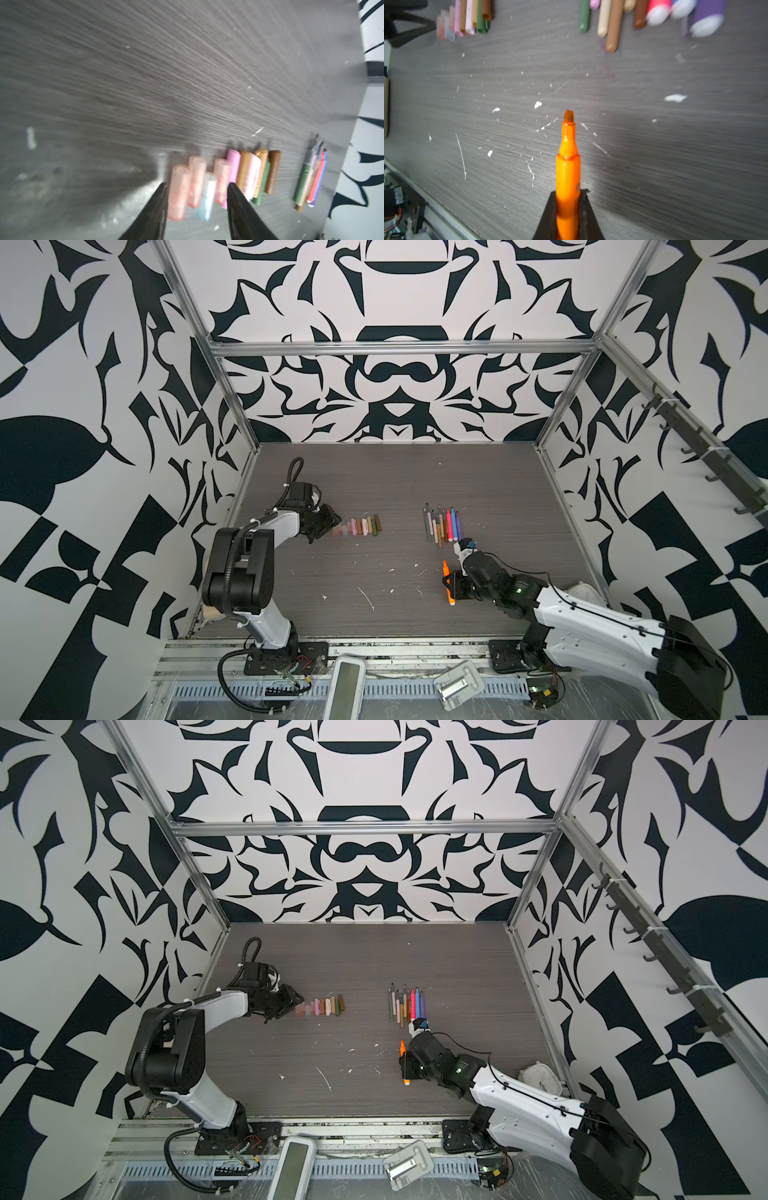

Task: Open the pen caps
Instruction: 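Carry the orange cap to the cap row with the left gripper and release it, then lower the orange marker beside the purple marker with the right gripper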

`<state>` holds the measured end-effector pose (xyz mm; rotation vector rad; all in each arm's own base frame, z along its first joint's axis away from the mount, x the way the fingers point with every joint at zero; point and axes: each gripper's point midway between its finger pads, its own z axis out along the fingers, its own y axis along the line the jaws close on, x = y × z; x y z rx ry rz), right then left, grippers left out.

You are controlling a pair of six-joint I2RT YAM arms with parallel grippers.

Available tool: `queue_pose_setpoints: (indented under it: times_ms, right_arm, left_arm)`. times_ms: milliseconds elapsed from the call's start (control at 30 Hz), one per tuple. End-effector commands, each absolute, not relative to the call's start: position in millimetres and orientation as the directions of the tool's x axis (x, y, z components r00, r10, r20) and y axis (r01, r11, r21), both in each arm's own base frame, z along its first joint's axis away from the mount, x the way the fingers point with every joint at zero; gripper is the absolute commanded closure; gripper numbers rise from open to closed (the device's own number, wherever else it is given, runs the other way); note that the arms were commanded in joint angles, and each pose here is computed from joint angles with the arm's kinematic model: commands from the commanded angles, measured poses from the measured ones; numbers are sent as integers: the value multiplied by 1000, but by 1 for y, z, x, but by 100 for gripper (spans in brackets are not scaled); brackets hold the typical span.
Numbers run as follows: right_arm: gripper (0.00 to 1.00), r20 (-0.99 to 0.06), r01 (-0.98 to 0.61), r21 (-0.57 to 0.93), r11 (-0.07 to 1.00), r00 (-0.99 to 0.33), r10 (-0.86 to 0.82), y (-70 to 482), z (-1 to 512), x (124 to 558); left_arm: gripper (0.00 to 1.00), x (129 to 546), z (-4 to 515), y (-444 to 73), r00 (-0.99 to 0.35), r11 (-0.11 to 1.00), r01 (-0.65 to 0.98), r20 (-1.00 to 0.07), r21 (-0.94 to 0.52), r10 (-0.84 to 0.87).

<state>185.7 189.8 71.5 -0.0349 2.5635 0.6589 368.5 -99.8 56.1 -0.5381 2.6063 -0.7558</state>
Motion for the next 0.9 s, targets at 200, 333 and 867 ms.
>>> queue_pose_setpoints:
  times_ms: [200,333,867]
  right_arm:
    - [100,-527,-110,407,907,-839,135,151,123,254]
    - [100,-508,-75,419,905,-845,165,137,124,275]
    - [100,-405,32,341,940,-897,177,106,78,330]
  left_arm:
    - [47,342,131,-93,-817,775,-216,-325,-594,-476]
    - [44,328,178,-100,-800,749,-126,-380,-651,-465]
    - [35,215,272,-124,-841,704,163,-471,-691,-268]
